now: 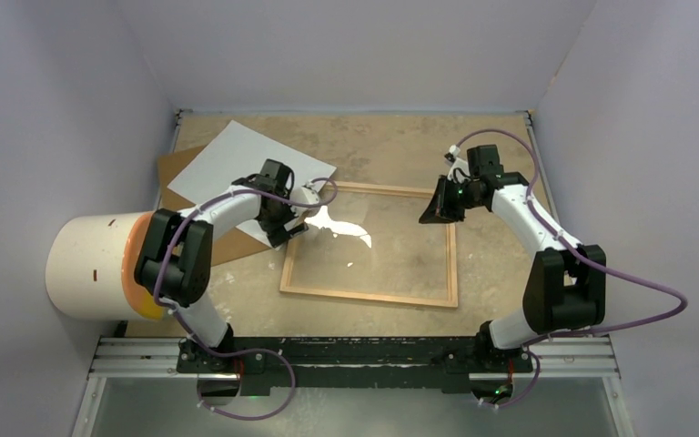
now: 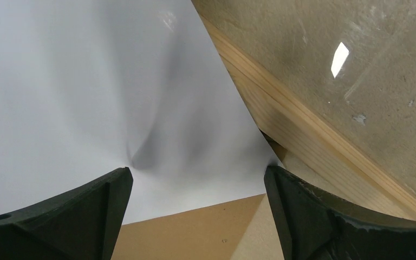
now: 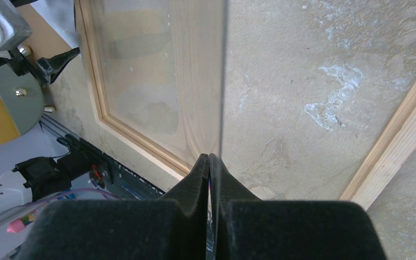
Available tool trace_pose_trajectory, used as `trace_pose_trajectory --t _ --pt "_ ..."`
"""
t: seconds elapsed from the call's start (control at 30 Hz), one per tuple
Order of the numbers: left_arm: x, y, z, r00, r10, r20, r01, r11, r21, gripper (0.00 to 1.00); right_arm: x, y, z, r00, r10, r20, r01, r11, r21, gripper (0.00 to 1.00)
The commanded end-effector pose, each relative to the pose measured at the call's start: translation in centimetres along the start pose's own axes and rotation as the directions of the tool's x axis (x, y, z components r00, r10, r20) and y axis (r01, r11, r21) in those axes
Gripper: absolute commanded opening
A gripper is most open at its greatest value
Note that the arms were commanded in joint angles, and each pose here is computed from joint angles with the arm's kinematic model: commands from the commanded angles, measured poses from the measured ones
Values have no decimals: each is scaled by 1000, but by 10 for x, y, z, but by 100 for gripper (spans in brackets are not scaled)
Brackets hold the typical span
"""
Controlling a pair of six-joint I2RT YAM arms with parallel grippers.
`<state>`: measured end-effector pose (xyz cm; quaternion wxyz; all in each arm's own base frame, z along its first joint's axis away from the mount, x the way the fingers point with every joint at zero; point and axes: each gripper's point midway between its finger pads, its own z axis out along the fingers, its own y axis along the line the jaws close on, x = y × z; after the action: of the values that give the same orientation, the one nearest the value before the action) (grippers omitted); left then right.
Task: Put the photo into the frame
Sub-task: Adjust the photo frame item on the photo frame.
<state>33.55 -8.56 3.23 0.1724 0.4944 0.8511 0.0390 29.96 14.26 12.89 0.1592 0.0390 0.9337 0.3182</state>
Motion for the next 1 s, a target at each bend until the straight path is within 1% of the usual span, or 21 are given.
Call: trace_pose_trajectory --t 0.0,0.1,0.27,0.37,0.43,0.5,0.63,0.77,0.87,0.93,0.97 --pt "-19 27 -1 999 6 46 -2 996 -91 100 -2 5 -8 999 -7 39 8 1000 -15 0" --pt "-33 36 4 997 -14 82 23 994 -110 100 -2 3 -8 999 -3 48 3 1000 -16 0" --pt "-49 55 27 995 -64 80 74 988 -135 100 0 -3 -9 999 11 49 -10 1000 -9 0" --pt "-58 72 40 992 -89 86 104 977 -187 100 -1 -5 -11 998 17 55 -17 1000 -9 0" --pt "-65 80 45 988 -117 96 135 970 -204 100 0 -5 -11 998 19 53 -18 1000 -16 0" --pt "-74 82 44 985 -132 115 152 970 -189 100 0 -3 -11 999 16 49 -15 1000 -25 0" --pt "-86 69 30 978 -137 159 154 983 -103 100 -1 -3 -13 999 14 53 -13 1000 -23 0" --pt "-85 38 30 979 -118 167 118 993 7 100 -4 0 -17 998 13 62 -11 999 -31 0" --pt "-91 22 30 977 -105 184 100 994 36 100 -6 4 -20 998 10 64 -7 999 -50 0" --pt "-100 21 27 973 -108 204 102 994 40 100 -5 6 -21 998 9 60 -6 998 -64 0" --pt "-101 25 27 974 -108 199 106 994 21 100 -4 6 -22 998 10 60 -6 998 -64 0"
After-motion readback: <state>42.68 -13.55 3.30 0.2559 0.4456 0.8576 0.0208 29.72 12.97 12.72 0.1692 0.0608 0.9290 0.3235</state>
